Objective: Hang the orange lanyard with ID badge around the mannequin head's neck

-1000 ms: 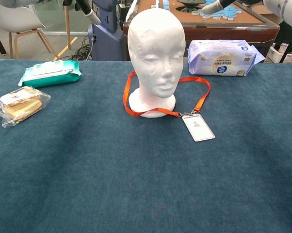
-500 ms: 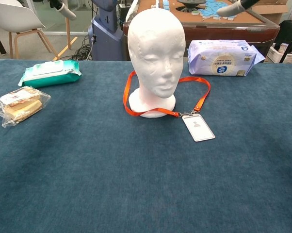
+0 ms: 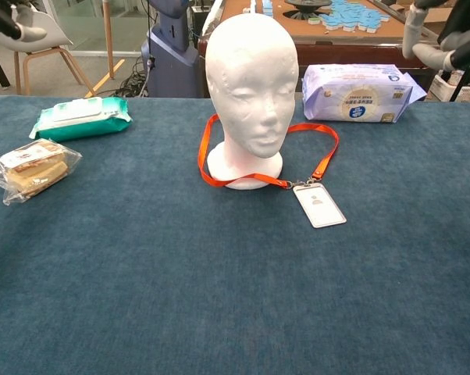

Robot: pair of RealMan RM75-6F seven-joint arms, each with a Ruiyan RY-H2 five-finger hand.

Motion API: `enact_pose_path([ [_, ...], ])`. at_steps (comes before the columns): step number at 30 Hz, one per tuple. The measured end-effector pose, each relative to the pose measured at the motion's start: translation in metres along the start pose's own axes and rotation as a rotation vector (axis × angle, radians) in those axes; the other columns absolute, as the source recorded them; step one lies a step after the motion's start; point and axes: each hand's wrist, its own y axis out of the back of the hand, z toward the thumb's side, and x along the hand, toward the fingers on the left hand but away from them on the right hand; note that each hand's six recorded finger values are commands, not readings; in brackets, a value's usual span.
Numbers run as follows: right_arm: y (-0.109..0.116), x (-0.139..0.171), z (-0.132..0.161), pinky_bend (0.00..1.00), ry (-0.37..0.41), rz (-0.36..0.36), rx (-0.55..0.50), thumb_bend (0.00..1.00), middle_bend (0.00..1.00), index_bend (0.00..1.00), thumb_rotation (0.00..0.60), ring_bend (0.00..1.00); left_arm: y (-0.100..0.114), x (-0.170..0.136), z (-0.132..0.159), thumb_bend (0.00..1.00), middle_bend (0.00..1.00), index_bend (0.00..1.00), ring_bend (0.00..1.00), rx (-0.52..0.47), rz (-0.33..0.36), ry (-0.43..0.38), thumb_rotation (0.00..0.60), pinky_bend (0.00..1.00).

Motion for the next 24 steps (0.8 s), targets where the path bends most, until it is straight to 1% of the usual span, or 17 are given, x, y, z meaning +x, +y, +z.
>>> enact_pose_path([
  [3, -0.011, 0.005, -0.002, 1.00, 0.007, 0.067, 0.039, 0.67, 1.00, 0.52, 0.600, 1.00, -0.003, -0.015, -0.012, 0.36, 0.71, 0.12, 0.72, 0.011, -0.010, 0.015, 0.600, 0.90],
  [6, -0.022, 0.009, -0.006, 1.00, 0.012, 0.137, 0.092, 0.77, 1.00, 0.50, 0.600, 1.00, -0.005, -0.029, -0.025, 0.36, 0.72, 0.14, 0.72, 0.027, -0.002, 0.025, 0.600, 0.91],
  [8, -0.031, 0.012, -0.008, 1.00, 0.013, 0.185, 0.119, 0.80, 1.00, 0.48, 0.600, 1.00, -0.008, -0.039, -0.033, 0.36, 0.72, 0.15, 0.72, 0.041, 0.005, 0.029, 0.600, 0.91],
  [13, -0.052, 0.019, -0.013, 1.00, 0.003, 0.293, 0.176, 0.83, 1.00, 0.40, 0.600, 1.00, -0.018, -0.059, -0.047, 0.36, 0.73, 0.15, 0.73, 0.064, 0.010, 0.039, 0.600, 0.91],
  [16, -0.062, 0.021, -0.017, 1.00, -0.008, 0.342, 0.192, 0.83, 1.00, 0.37, 0.600, 1.00, -0.021, -0.069, -0.054, 0.36, 0.73, 0.15, 0.73, 0.074, 0.021, 0.045, 0.600, 0.91],
  [20, -0.077, 0.021, -0.018, 1.00, -0.021, 0.398, 0.184, 0.84, 1.00, 0.34, 0.600, 1.00, -0.025, -0.081, -0.062, 0.36, 0.73, 0.15, 0.73, 0.076, 0.023, 0.057, 0.600, 0.91],
  [24, -0.096, 0.017, -0.016, 1.00, -0.019, 0.445, 0.193, 0.84, 1.00, 0.31, 0.600, 1.00, -0.026, -0.089, -0.064, 0.36, 0.73, 0.15, 0.73, 0.063, 0.025, 0.057, 0.600, 0.91],
])
